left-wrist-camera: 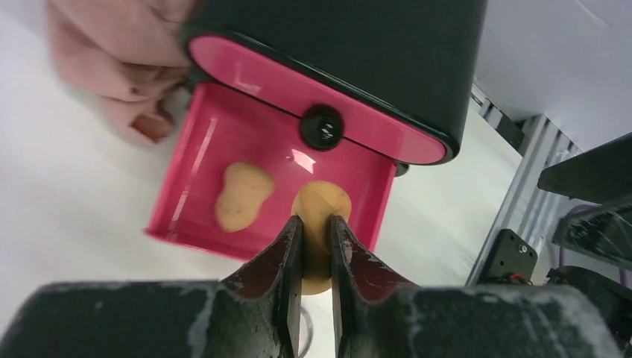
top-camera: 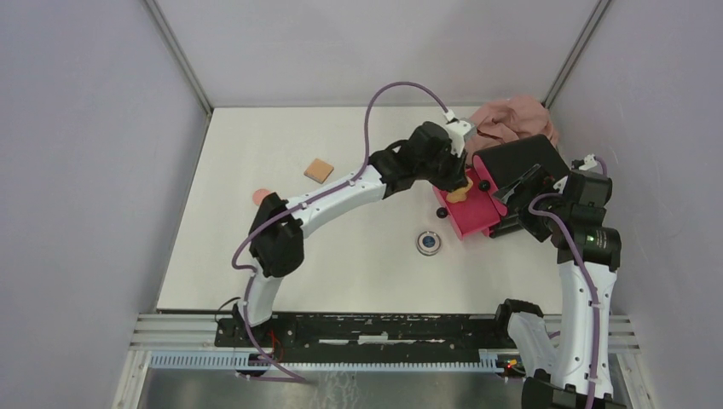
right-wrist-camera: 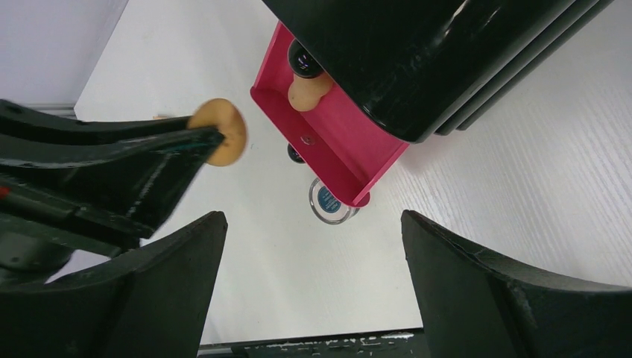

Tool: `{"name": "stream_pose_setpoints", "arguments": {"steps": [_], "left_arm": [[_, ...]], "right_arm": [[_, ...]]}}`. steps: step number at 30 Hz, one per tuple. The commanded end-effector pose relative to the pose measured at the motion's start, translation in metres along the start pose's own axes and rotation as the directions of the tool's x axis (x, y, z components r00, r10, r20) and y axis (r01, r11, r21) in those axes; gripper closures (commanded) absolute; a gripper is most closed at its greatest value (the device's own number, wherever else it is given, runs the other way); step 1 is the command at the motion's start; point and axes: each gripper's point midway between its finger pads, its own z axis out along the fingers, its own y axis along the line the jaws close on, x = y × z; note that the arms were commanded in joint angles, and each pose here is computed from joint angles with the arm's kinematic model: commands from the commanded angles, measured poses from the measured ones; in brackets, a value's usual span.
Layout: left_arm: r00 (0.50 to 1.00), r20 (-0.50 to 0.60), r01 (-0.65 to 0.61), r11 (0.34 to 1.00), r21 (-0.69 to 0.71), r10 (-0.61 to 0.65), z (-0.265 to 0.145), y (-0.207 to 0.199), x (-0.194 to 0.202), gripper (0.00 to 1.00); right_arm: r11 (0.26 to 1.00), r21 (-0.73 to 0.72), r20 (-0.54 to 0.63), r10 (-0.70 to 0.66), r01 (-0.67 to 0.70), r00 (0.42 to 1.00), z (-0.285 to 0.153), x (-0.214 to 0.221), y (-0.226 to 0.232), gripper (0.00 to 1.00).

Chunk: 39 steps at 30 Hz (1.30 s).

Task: Organize the makeup

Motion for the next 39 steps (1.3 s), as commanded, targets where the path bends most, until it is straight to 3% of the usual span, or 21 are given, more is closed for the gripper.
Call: {"name": "stream_pose_setpoints", "arguments": {"steps": [1, 5, 9, 11, 20, 24, 29, 33, 36, 39], "left_arm": [[0.999, -0.006, 0.047, 0.994, 0.096, -0.047, 0.021, -0.027, 0.003, 0.76], [0.999, -0.013, 0.052, 0.992, 0.116, -0.051, 0.03, -0.032, 0.01, 0.71], [0.998, -0.02, 0.056, 0.989, 0.136, -0.054, 0.034, -0.036, 0.012, 0.42], [0.999, -0.014, 0.049, 0.99, 0.13, -0.048, 0.032, -0.035, 0.01, 0.36], [0.999, 0.03, -0.01, 1.0, 0.007, 0.01, -0.006, -0.017, -0.007, 0.35], [0.999, 0.029, 0.029, 0.992, -0.125, -0.026, -0.037, 0.03, 0.0, 0.35], [0.989, -0.028, 0.133, 0.959, -0.25, -0.144, -0.064, 0.096, 0.043, 0.35], [0.985, -0.09, 0.126, 0.971, -0.205, -0.146, -0.061, 0.094, 0.079, 0.35], [0.994, -0.089, 0.042, 0.978, -0.203, -0.061, -0.045, 0.103, 0.102, 0.35], [0.996, -0.091, -0.034, 0.994, -0.103, 0.025, -0.032, 0.093, 0.109, 0.32]], "right_arm": [[0.999, -0.03, 0.042, -0.027, 0.028, 0.999, -0.008, -0.006, 0.007, 0.06], [0.999, -0.025, 0.05, -0.028, 0.03, 0.998, -0.01, -0.005, 0.005, 0.06], [0.999, -0.026, 0.043, -0.026, 0.027, 0.999, -0.008, -0.004, 0.005, 0.06], [0.999, -0.032, 0.042, -0.024, 0.025, 0.999, -0.009, -0.004, 0.007, 0.06], [1.0, -0.019, 0.053, -0.021, 0.022, 0.998, -0.011, -0.004, 0.004, 0.06], [0.999, -0.021, 0.053, -0.023, 0.024, 0.998, -0.012, -0.003, 0.004, 0.06], [0.998, -0.046, 0.072, -0.035, 0.039, 0.997, -0.012, -0.005, 0.008, 0.06], [0.996, -0.047, 0.076, -0.07, 0.074, 0.995, -0.012, -0.008, 0.008, 0.06], [0.997, -0.038, 0.083, -0.069, 0.073, 0.994, -0.011, -0.011, 0.008, 0.06], [0.997, -0.05, 0.069, -0.059, 0.062, 0.996, -0.01, -0.009, 0.01, 0.06]]}}
